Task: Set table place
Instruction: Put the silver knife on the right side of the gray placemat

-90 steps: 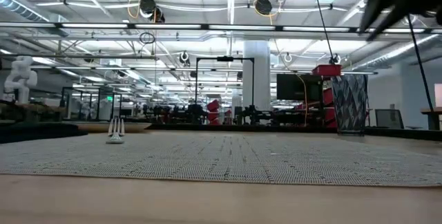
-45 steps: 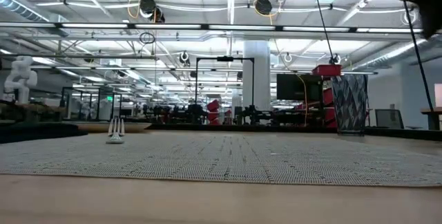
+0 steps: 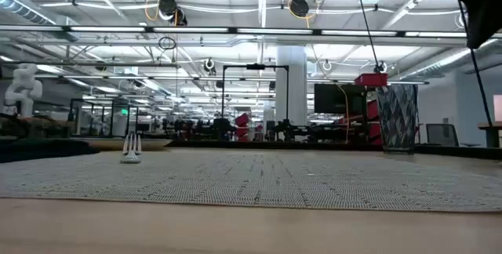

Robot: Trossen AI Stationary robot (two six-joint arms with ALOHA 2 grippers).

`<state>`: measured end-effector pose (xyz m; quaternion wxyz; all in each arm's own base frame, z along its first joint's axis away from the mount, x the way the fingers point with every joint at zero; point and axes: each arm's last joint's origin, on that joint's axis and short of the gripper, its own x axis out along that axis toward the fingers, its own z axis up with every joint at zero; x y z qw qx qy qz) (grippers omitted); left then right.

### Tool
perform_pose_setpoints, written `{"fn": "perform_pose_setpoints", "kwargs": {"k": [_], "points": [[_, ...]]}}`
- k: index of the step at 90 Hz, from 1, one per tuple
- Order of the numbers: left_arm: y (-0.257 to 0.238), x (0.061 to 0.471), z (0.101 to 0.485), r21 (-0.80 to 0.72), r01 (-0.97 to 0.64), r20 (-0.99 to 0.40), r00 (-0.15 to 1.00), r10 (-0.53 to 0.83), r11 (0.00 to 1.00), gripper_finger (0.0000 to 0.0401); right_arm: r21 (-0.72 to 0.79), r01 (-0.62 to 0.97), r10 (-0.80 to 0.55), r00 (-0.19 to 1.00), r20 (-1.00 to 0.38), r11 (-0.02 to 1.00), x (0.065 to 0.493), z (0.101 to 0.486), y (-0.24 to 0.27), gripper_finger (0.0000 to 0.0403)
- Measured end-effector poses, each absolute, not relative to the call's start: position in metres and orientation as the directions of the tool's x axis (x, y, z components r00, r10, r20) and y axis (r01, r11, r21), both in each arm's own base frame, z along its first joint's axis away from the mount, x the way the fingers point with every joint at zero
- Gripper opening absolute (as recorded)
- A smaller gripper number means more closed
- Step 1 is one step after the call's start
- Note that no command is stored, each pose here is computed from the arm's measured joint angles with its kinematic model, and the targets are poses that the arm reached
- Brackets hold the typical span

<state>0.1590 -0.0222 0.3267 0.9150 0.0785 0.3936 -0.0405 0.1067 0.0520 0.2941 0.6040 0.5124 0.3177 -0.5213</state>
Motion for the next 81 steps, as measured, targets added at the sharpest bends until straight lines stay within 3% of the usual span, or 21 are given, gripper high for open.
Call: {"fn": "perform_pose_setpoints", "kwargs": {"k": [31, 46, 61, 81], "points": [[-0.015, 0.16, 0.326, 0.116, 0.094, -0.729, 0.684, 0.021, 0.989, 0.0, 0.301, 0.952, -0.205, 0.284, -0.937, -0.053, 0.114, 0.293, 0.059, 0.0004], [-0.015, 0.16, 0.326, 0.114, 0.092, -0.729, 0.684, 0.021, 0.989, 0.0, 0.226, 0.973, -0.194, 0.212, -0.958, -0.055, 0.127, 0.284, 0.068, 0.0004], [-0.015, 0.16, 0.326, 0.114, 0.092, -0.731, 0.682, 0.021, 0.989, 0.0, 0.121, 0.992, -0.124, 0.115, -0.986, -0.043, 0.141, 0.256, 0.081, 0.0004], [-0.015, 0.16, 0.326, 0.113, 0.091, -0.732, 0.681, 0.021, 0.989, 0.0, 0.158, 0.985, -0.06, 0.154, -0.986, -0.071, 0.145, 0.214, 0.094, 0.0004]]}}
